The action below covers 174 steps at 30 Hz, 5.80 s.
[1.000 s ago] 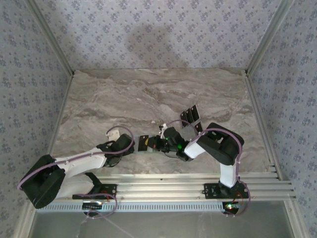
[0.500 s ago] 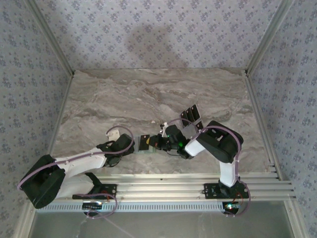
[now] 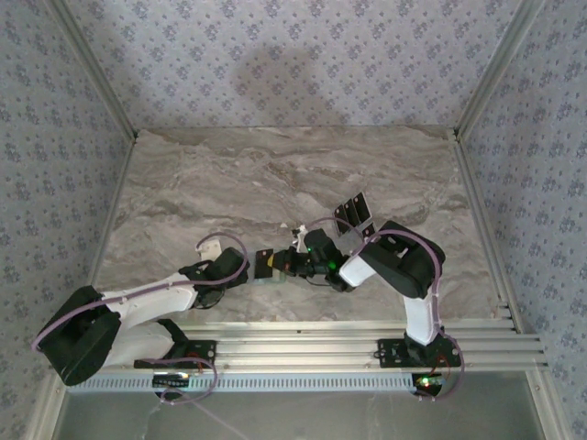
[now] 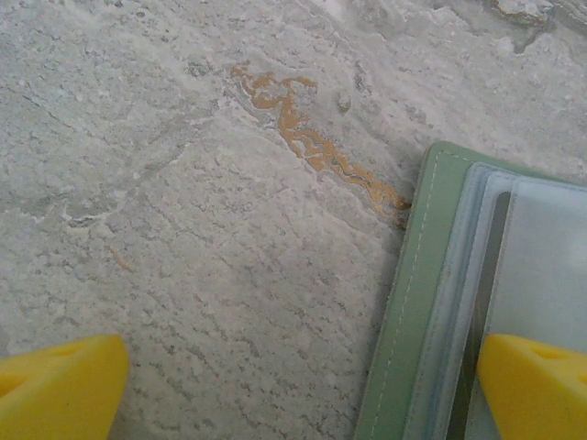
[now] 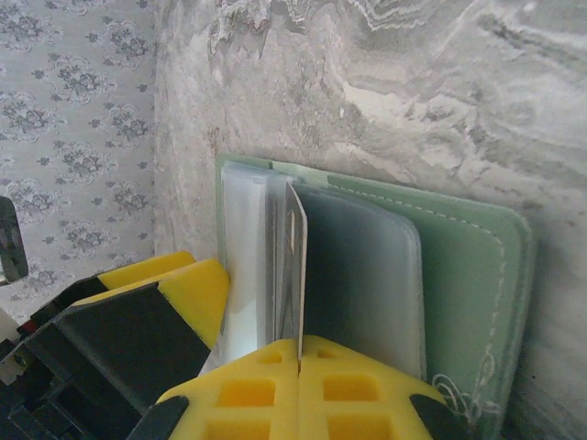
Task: Put the credit cards into the card holder
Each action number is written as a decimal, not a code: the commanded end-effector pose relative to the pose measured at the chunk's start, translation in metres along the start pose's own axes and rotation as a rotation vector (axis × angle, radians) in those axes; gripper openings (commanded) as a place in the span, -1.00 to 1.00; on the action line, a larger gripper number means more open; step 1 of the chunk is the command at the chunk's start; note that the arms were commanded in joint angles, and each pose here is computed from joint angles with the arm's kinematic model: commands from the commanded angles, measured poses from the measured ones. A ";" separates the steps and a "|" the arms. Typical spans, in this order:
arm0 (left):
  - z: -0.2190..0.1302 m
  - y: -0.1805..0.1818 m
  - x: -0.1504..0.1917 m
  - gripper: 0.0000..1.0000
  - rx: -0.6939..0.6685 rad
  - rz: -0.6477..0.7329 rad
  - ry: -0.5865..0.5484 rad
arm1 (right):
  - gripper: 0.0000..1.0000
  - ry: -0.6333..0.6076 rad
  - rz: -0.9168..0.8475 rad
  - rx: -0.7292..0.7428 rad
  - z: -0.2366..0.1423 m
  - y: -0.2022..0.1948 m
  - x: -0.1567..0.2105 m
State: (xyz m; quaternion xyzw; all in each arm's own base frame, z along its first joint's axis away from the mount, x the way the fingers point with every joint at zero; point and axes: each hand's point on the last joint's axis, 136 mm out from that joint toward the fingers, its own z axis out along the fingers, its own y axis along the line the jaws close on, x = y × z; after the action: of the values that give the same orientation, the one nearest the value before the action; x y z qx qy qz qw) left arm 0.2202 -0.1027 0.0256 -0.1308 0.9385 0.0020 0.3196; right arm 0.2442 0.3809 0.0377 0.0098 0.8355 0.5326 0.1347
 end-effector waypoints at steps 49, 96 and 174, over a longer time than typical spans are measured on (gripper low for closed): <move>-0.008 -0.019 -0.003 0.97 0.068 0.038 0.032 | -1.00 0.005 0.024 0.096 -0.017 -0.025 0.000; -0.003 0.025 0.018 0.94 -0.086 -0.016 0.054 | -1.00 0.043 -0.015 -0.023 0.006 0.012 0.001; -0.003 0.027 0.018 0.93 -0.095 -0.014 0.054 | -1.00 -0.020 0.151 0.019 0.009 -0.012 0.007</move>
State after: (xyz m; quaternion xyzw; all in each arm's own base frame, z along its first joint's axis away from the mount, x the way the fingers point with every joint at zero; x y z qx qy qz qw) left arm 0.2118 -0.0954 0.0244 -0.1635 0.9374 0.0084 0.3075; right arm 0.2428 0.3922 0.0371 0.0542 0.8206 0.5578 0.1124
